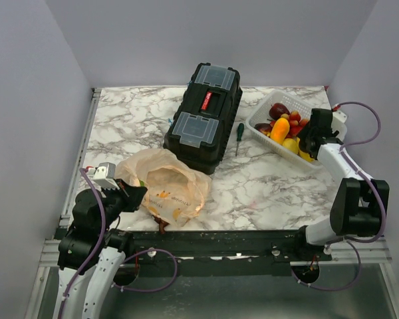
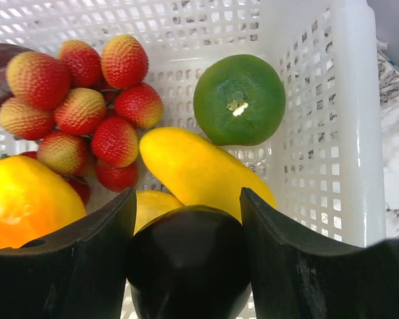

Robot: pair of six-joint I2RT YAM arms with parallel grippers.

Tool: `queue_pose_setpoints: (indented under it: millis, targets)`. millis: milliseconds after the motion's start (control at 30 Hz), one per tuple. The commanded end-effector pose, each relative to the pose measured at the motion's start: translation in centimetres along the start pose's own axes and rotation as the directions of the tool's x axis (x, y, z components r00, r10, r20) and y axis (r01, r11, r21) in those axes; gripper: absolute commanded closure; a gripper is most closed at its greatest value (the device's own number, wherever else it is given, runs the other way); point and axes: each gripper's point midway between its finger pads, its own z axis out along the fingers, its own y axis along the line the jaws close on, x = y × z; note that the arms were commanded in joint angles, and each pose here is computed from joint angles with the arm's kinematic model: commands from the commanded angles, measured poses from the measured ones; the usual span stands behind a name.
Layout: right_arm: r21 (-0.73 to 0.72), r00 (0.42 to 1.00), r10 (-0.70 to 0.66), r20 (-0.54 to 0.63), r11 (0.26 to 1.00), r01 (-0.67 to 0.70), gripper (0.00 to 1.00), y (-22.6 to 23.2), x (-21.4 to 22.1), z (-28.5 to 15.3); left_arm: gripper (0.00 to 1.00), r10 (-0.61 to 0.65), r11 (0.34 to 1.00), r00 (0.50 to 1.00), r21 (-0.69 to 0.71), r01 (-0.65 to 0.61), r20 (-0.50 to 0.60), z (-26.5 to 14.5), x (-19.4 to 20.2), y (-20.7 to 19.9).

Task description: Take the fake fruits out of the plastic bag

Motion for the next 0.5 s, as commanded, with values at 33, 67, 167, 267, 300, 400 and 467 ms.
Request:
queue_pose_setpoints:
  millis: [33, 67, 167, 267, 300, 400, 467]
  targets:
    - [0.086, 0.999, -0.031, -0.014, 0.996, 0.032, 0.74, -1.8, 1.0, 1.1, 1.00, -0.001, 1.000, 1.000, 0.000, 0.001, -0.001, 0.2, -0.1, 0.0]
    - [0.088, 0.999, -0.037, -0.020, 0.995, 0.039, 0.71, -1.8, 1.1, 1.2, 1.00, -0.002, 1.000, 1.000, -0.003, 0.002, 0.000, 0.2, -0.1, 0.0]
    - [0.100, 0.998, -0.048, -0.030, 0.994, 0.051, 0.57, -2.0, 1.3, 1.2, 1.00, -0.001, 1.000, 1.000, -0.001, 0.001, 0.002, 0.2, -0.1, 0.0]
    - [0.085, 0.998, -0.047, -0.033, 0.995, 0.050, 0.43, -1.9, 1.6, 1.3, 1.00, -0.001, 1.000, 1.000, -0.003, 0.001, -0.007, 0.3, -0.1, 0.0]
    - [0.076, 0.998, -0.050, -0.037, 0.996, 0.053, 0.40, -1.7, 1.7, 1.3, 1.00, -0.002, 1.000, 1.000, -0.003, 0.002, -0.006, 0.3, -0.1, 0.0]
    - [0.068, 0.997, -0.062, -0.053, 0.996, 0.066, 0.29, -1.6, 2.0, 1.4, 1.00, -0.004, 1.000, 1.000, -0.006, 0.004, -0.008, 0.3, -0.1, 0.0]
    - [0.053, 0.996, -0.065, -0.061, 0.996, 0.069, 0.22, -1.3, 2.0, 1.3, 1.00, -0.003, 1.000, 1.000, -0.001, 0.003, -0.008, 0.3, 0.0, 0.0]
